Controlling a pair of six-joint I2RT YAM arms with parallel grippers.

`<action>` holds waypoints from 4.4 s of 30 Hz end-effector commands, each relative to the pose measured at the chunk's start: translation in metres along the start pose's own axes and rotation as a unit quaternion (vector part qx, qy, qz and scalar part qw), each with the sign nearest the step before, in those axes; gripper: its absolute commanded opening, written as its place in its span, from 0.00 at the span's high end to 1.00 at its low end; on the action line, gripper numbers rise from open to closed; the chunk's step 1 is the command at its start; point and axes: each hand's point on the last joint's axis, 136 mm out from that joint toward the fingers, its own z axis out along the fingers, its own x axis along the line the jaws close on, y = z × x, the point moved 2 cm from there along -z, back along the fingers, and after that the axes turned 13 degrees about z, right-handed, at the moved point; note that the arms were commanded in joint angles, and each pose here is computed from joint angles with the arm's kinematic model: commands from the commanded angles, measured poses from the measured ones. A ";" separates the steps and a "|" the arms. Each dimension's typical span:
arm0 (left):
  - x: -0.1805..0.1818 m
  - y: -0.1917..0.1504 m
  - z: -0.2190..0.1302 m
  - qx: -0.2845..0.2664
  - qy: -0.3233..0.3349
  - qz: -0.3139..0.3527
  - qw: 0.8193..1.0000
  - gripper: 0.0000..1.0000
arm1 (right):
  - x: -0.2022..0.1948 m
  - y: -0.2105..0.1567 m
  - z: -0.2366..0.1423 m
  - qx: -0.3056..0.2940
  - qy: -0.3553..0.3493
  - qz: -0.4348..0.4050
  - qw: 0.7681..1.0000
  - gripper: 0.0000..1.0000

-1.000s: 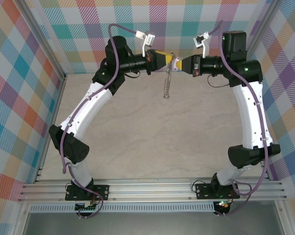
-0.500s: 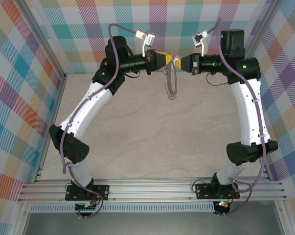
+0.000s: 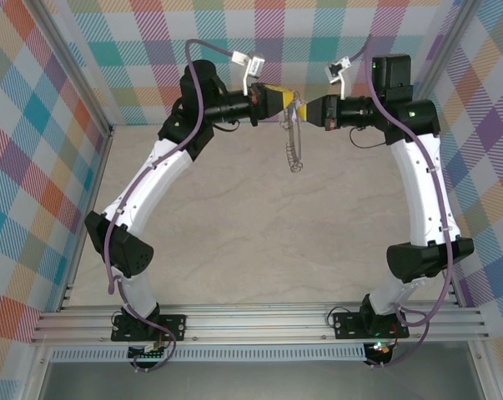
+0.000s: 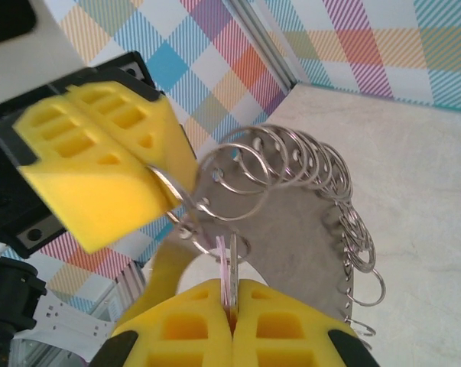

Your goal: Put the keys on the keyring

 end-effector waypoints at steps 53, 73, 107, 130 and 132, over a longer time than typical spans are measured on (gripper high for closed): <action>-0.012 0.016 -0.001 -0.014 -0.019 0.023 0.999 1.00 | 0.015 0.014 -0.019 -0.026 -0.002 -0.033 0.999 1.00; -0.013 0.017 0.001 -0.015 -0.024 0.023 0.999 1.00 | 0.022 0.018 -0.018 -0.028 0.020 -0.027 0.999 1.00; 0.045 -0.003 -0.041 -0.004 0.176 -0.007 0.984 0.53 | -0.075 -0.039 0.024 0.017 -0.048 0.109 0.993 1.00; 0.047 -0.029 -0.080 0.019 0.248 -0.043 0.967 0.51 | -0.198 -0.021 0.111 0.049 -0.095 0.188 0.976 1.00; 0.046 -0.030 -0.083 0.018 0.250 -0.045 0.967 0.50 | -0.204 -0.026 0.119 0.054 -0.094 0.198 0.974 1.00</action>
